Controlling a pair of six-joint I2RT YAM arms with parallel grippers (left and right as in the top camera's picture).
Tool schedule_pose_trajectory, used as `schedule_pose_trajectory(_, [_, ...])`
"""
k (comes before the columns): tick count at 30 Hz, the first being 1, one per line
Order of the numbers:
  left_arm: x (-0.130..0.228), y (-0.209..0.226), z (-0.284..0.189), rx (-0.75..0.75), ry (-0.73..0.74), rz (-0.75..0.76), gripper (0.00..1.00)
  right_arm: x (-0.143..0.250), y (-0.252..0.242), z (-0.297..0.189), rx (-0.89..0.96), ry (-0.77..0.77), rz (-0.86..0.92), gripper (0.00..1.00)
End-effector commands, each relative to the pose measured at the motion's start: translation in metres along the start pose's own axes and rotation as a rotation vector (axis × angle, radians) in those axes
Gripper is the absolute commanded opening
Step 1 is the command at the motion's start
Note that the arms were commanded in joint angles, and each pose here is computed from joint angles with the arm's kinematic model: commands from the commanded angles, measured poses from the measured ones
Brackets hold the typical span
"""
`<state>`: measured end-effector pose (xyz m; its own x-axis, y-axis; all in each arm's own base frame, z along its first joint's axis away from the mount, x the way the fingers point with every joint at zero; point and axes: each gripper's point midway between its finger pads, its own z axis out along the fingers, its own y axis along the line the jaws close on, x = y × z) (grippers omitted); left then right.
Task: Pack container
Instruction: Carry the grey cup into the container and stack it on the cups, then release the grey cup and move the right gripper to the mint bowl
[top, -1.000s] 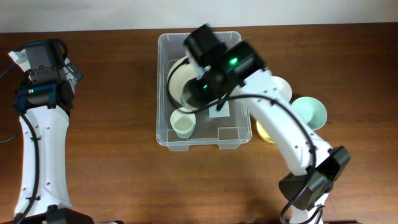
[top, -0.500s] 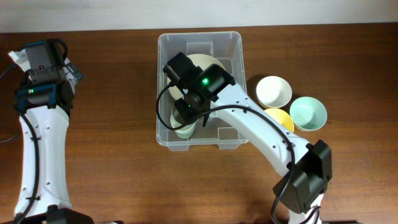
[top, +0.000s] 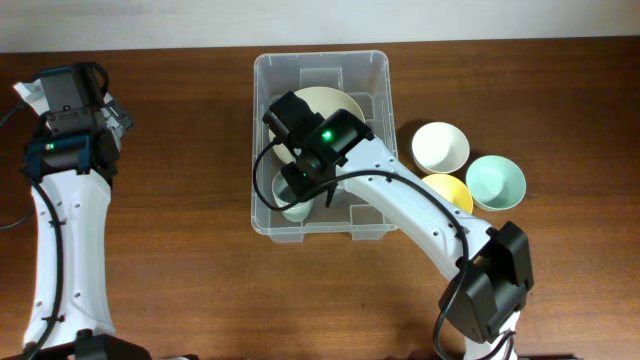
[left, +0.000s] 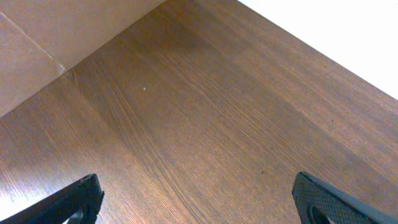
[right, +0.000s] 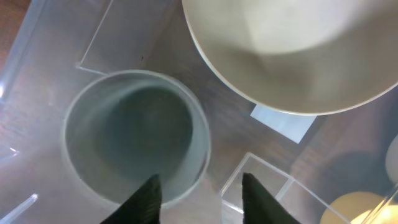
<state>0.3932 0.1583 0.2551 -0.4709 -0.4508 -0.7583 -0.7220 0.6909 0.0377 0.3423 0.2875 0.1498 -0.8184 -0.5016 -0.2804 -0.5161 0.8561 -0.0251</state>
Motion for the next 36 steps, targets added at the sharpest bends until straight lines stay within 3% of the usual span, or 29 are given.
schedule_pose_trajectory(1, [-0.006, 0.003, -0.002, -0.012, -0.016, 0.000, 0.99, -0.001, -0.002, 0.002, 0.019, -0.004, -0.002, 0.41])
schedule_pose_trajectory(8, [-0.006, 0.003, -0.002, -0.012, -0.016, 0.000, 0.99, -0.010, -0.041, -0.031, 0.071, -0.064, 0.076, 0.41])
schedule_pose_trajectory(14, [-0.006, 0.004, -0.002, -0.012, -0.016, 0.000, 0.99, 0.000, -0.108, -0.081, 0.113, -0.128, 0.223, 0.44])
schedule_pose_trajectory(20, [-0.006, 0.003, -0.002, -0.012, -0.016, 0.000, 0.99, 0.035, -0.195, -0.113, 0.190, -0.128, 0.435, 0.46])
schedule_pose_trajectory(27, [-0.006, 0.004, -0.002, -0.012, -0.016, 0.000, 0.99, 0.091, -0.283, -0.113, 0.266, -0.045, 0.696, 0.54])
schedule_pose_trajectory(36, [-0.006, 0.004, -0.002, -0.012, -0.016, 0.000, 0.99, 0.151, -0.334, -0.086, 0.263, 0.040, 0.897, 0.56])
